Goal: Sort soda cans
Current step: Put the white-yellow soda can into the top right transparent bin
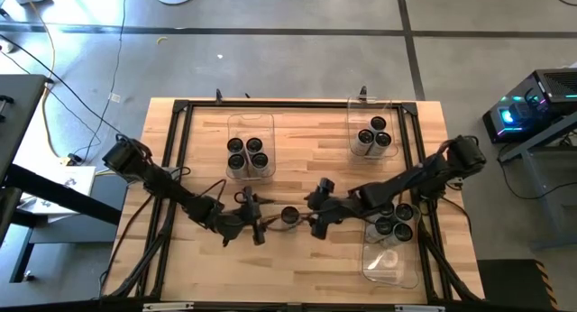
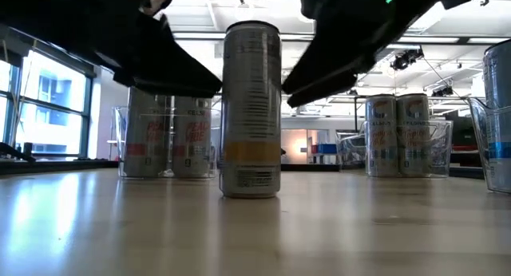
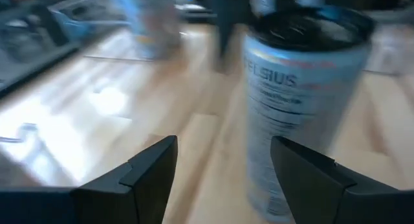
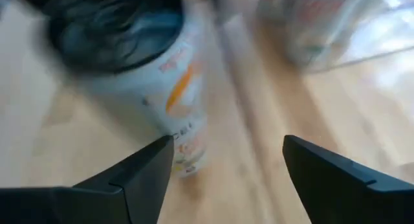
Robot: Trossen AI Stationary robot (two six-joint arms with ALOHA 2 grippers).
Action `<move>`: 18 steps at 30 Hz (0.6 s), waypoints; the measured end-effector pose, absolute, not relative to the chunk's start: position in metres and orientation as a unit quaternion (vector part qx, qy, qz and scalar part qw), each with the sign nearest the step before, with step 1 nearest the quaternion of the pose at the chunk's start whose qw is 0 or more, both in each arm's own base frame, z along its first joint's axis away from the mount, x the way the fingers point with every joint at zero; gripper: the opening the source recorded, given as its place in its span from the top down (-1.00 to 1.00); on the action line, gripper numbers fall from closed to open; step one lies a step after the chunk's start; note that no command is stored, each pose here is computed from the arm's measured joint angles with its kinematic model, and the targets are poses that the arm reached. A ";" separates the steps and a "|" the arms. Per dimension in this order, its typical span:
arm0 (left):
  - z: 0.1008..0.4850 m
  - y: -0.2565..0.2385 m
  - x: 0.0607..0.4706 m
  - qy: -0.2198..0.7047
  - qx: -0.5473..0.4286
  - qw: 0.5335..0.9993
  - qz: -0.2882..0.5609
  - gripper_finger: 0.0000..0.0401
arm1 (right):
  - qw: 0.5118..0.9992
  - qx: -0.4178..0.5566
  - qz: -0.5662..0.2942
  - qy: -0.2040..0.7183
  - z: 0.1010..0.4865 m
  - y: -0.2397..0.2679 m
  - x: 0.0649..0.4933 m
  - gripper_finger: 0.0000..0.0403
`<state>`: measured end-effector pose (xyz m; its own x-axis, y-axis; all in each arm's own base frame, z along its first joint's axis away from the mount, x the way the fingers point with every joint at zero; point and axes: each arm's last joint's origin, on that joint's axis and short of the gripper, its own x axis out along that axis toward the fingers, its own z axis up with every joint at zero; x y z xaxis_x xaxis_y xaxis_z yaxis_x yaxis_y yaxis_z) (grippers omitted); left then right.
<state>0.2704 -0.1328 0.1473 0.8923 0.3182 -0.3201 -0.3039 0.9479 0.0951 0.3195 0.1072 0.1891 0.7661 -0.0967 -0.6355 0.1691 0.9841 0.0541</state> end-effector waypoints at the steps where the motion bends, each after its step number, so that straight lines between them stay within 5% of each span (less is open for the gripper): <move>1: 0.149 -0.133 0.269 0.166 0.025 0.971 0.170 -0.20 | 0.935 0.057 -0.064 0.343 0.189 0.110 0.317 -0.43; 5: 0.156 -0.139 0.257 0.178 0.026 0.969 0.170 -0.20 | 0.930 0.051 -0.050 0.361 0.187 0.119 0.311 -0.43; 13: 0.141 -0.147 0.261 0.216 -0.034 0.973 0.074 -0.20 | 0.926 0.046 -0.191 0.321 0.179 0.093 0.322 -0.43; 18: 0.123 -0.142 0.277 0.190 -0.054 0.976 0.096 -0.20 | 0.937 0.047 -0.129 0.322 0.174 0.089 0.334 -0.43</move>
<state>0.2766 -0.1420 0.1228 0.9097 0.1663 -0.3805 -0.2070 0.9760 -0.0682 0.3337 0.0891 0.1740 0.7596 -0.2111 -0.6151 0.2712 0.9625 0.0045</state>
